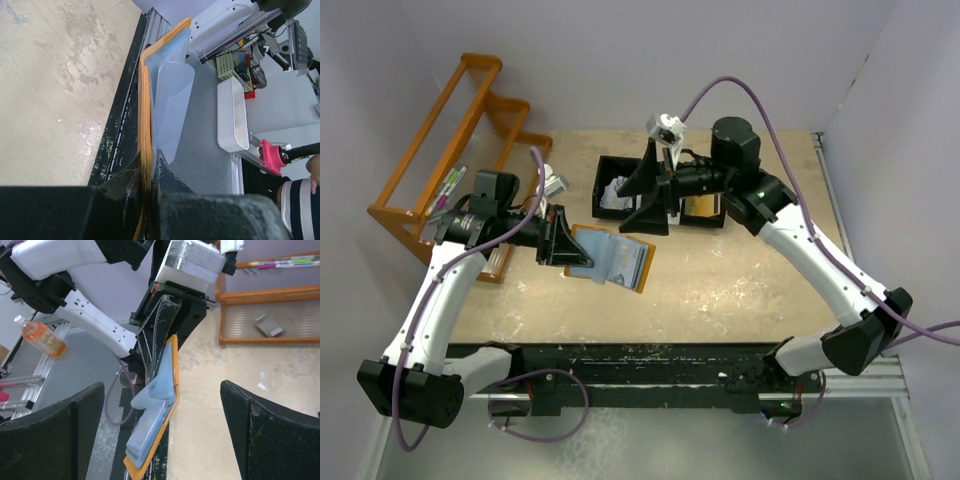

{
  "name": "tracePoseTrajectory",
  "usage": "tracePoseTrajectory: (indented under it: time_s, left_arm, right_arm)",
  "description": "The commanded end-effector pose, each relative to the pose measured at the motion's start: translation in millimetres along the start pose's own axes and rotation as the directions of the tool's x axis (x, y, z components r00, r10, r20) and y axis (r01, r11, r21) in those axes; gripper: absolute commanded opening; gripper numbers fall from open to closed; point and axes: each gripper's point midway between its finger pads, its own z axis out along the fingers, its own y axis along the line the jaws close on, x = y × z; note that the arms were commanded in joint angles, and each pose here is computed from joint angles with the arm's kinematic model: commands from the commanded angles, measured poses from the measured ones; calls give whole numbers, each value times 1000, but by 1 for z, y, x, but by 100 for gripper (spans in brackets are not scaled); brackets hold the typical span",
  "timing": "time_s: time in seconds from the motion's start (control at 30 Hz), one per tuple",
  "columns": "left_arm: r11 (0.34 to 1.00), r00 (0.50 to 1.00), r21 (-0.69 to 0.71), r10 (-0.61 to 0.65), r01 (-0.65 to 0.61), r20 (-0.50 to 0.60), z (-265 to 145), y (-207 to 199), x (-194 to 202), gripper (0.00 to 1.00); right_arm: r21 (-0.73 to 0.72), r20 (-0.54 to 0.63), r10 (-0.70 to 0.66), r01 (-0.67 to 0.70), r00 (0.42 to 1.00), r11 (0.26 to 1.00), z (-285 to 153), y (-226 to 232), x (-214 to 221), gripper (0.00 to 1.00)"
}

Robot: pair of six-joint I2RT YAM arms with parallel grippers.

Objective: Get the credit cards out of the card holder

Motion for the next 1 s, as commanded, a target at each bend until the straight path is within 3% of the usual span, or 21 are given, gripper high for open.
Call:
tracePoseTrajectory:
  time_s: [0.0,0.1,0.5,0.6,0.93,0.97]
  left_arm:
    - [994,997,80,78,-80,27,-2,-21,-14,0]
    - [993,997,95,73,-75,30,-3,-24,-15,0]
    - [989,998,134,57,-61,35,-4,-33,-17,0]
    - [989,998,135,55,-59,35,-4,-33,-18,0]
    - [990,996,114,83,-87,38,-5,-33,-23,0]
    - [990,995,104,92,-95,38,-5,-32,-25,3]
  right_arm:
    - [-57,-61,-41,37,997,998,18,4,13,98]
    - [-79,-110,-27,19,994,997,26,3,26,95]
    - [-128,-115,-20,6,993,992,17,19,48,84]
    - [-144,-118,-20,2,993,990,22,20,51,76]
    - [-99,-190,22,-42,982,994,31,13,69,29]
    - [-94,-188,19,-37,982,995,30,13,69,23]
